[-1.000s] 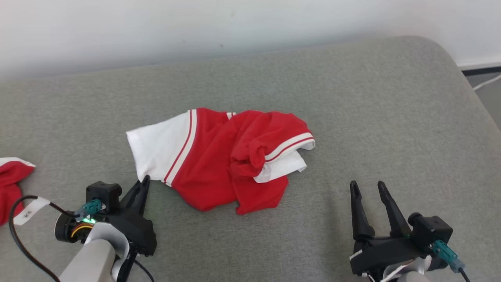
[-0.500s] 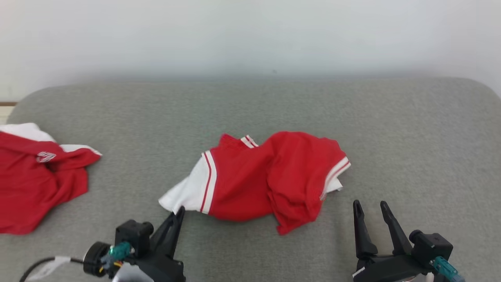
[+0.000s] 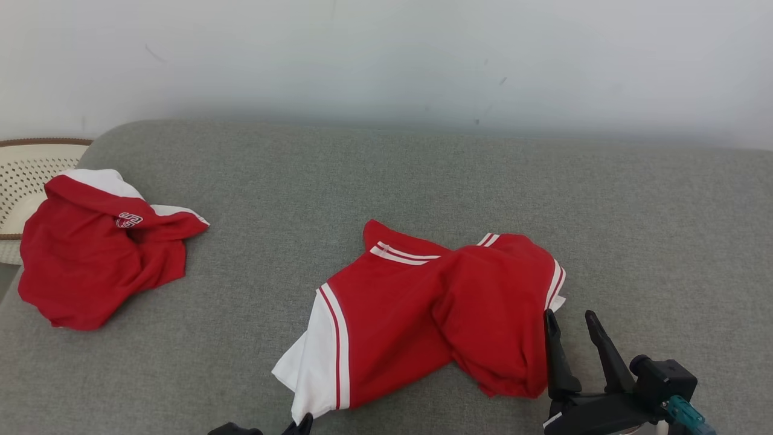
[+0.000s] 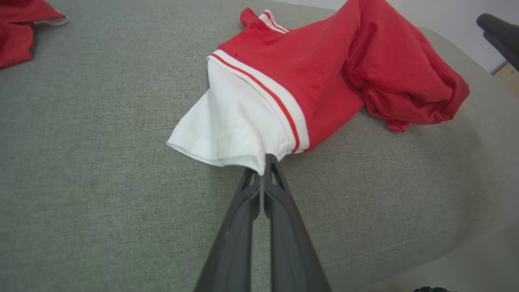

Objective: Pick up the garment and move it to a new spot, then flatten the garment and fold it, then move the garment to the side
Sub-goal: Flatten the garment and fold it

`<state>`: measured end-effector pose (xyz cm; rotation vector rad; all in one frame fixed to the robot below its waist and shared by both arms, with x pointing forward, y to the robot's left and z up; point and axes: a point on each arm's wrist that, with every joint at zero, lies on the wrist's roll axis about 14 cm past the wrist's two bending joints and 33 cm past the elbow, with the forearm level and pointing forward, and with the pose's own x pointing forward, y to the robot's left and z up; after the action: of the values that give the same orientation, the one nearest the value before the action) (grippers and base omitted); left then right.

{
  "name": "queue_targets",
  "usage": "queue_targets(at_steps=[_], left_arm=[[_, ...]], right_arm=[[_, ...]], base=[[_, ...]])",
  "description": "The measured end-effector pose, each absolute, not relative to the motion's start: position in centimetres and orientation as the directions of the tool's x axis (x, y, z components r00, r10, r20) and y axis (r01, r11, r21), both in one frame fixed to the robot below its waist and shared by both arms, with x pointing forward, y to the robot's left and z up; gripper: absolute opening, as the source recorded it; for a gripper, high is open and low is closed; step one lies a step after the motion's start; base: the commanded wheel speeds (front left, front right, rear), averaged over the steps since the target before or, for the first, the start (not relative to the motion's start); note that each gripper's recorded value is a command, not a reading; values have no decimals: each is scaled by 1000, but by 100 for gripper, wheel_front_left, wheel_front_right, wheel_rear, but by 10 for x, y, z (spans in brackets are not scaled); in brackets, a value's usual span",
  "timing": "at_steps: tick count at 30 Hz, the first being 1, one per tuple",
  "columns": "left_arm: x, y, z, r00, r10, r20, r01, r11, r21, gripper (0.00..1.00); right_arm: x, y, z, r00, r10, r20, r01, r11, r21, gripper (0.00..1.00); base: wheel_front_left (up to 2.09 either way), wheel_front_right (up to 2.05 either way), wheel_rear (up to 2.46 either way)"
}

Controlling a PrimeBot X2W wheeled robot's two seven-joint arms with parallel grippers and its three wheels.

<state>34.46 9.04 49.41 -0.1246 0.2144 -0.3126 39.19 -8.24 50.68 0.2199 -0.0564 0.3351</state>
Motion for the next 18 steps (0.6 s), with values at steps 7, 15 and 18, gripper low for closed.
queue_targets(at_steps=[7,15,18], left_arm=[[346,92,489,933,-307,-186,273,944,-186,100],[359,102,529,962,-271,-44,263,955,-134,100],[364,103,544,963,-270,12,269,955,-121,100]], right_arm=[[395,-82,503,943,323,81,-332,921,202,100],[396,-81,502,943,324,77,-333,921,204,100],[397,-81,502,943,324,78,-334,920,204,100]], base=[[0,0,0],[0,0,0],[0,0,0]])
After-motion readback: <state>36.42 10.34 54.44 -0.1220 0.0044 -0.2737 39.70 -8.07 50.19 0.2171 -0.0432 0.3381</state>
